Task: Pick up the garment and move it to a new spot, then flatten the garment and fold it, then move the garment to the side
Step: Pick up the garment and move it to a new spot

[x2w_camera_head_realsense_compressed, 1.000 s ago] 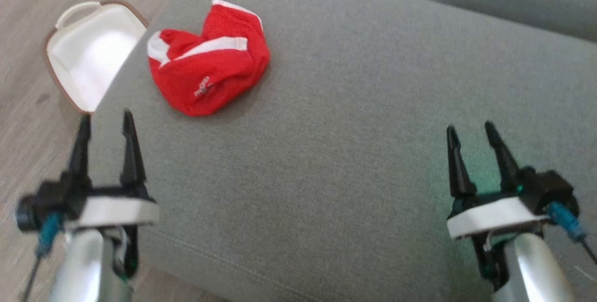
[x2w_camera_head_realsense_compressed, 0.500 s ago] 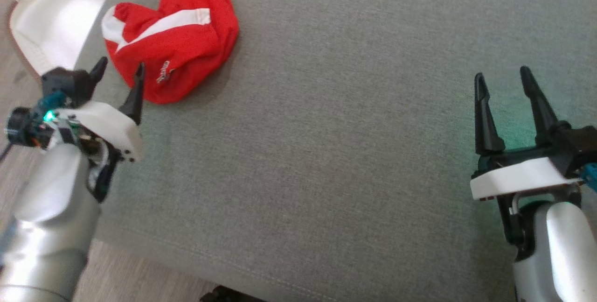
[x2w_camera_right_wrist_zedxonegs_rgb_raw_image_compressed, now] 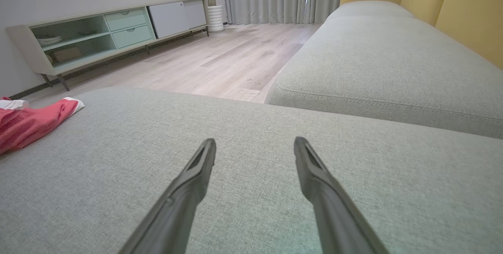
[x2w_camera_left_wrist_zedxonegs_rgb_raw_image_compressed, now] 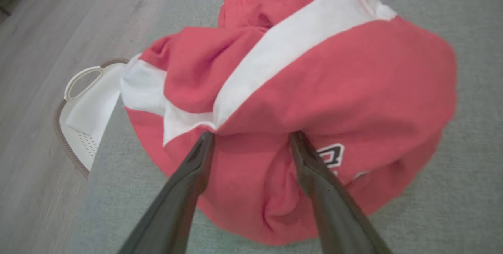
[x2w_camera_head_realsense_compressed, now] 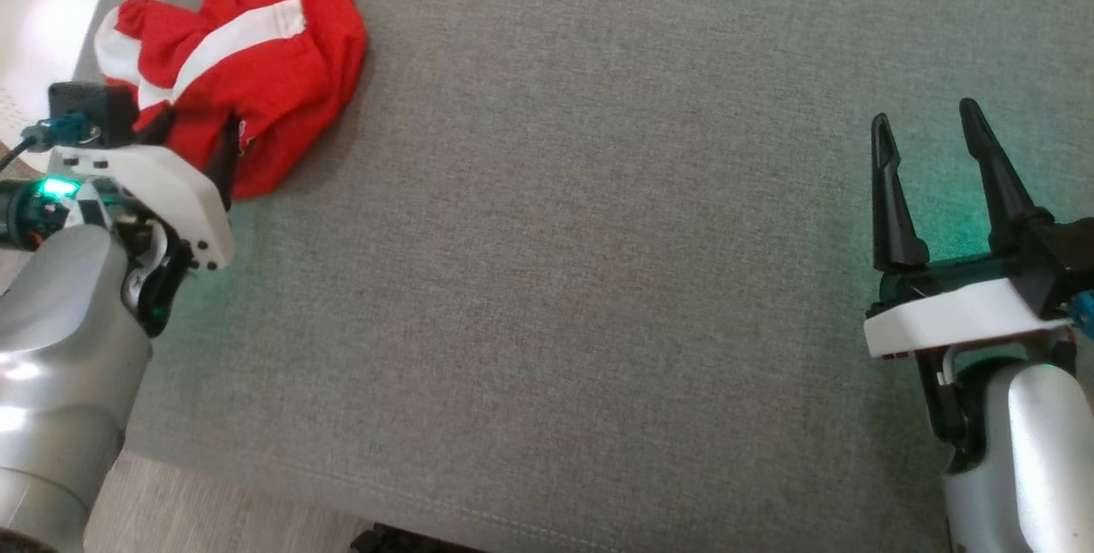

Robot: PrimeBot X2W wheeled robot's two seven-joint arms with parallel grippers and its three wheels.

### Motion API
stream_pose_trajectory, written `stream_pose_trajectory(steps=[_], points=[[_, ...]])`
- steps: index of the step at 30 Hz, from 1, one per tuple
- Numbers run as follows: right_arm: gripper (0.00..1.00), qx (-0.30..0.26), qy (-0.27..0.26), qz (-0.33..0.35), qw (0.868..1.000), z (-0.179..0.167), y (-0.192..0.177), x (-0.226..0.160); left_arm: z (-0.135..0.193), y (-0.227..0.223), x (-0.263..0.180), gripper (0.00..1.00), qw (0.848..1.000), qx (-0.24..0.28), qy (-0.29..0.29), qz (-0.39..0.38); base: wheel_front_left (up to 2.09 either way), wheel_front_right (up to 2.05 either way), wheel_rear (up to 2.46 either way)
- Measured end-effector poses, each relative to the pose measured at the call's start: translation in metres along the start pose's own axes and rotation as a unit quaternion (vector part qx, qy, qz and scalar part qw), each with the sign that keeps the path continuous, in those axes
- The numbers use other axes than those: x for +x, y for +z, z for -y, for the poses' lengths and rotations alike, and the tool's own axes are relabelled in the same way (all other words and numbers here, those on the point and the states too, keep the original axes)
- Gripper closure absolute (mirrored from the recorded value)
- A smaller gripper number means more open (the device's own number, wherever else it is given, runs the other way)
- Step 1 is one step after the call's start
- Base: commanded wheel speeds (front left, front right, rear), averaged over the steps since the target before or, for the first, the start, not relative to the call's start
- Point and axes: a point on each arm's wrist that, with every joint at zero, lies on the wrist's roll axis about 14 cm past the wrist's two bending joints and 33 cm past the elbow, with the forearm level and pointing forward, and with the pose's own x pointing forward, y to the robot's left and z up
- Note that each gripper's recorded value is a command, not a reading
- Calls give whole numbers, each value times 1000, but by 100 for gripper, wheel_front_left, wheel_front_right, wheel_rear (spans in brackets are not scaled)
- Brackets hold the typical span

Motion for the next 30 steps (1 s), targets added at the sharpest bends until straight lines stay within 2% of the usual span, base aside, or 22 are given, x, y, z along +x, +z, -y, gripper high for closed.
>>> stream_pose_trajectory(steps=[1,2,5,9,13,17,21,25,30], points=[[0,0,-2,-1,1000,1,-1,0,2,-3,2,29,1000,-2,-3,-8,0,0,0],[0,0,-3,-3,1000,2,-2,-1,5,-4,4,100,1000,-3,-8,-14,0,0,0],[0,0,-6,-4,1000,5,-2,-1,10,2,6,100,1000,6,-16,4,0,0,0],[0,-3,-5,3,1000,3,4,-3,-5,41,-1,100,995,26,1,92,0,0,0],[0,6,-3,15,1000,0,12,-8,-16,97,-20,100,978,58,17,199,0,0,0],[0,12,-7,37,999,0,26,-15,-12,138,-41,100,960,85,21,265,0,0,0],[0,19,-15,60,998,2,41,-26,16,187,-72,100,930,124,-1,345,0,0,0],[0,27,-27,75,996,8,49,-37,53,218,-94,100,901,157,-33,404,0,0,0],[0,34,-49,87,994,21,54,-52,126,225,-106,100,874,169,-110,442,0,0,0]])
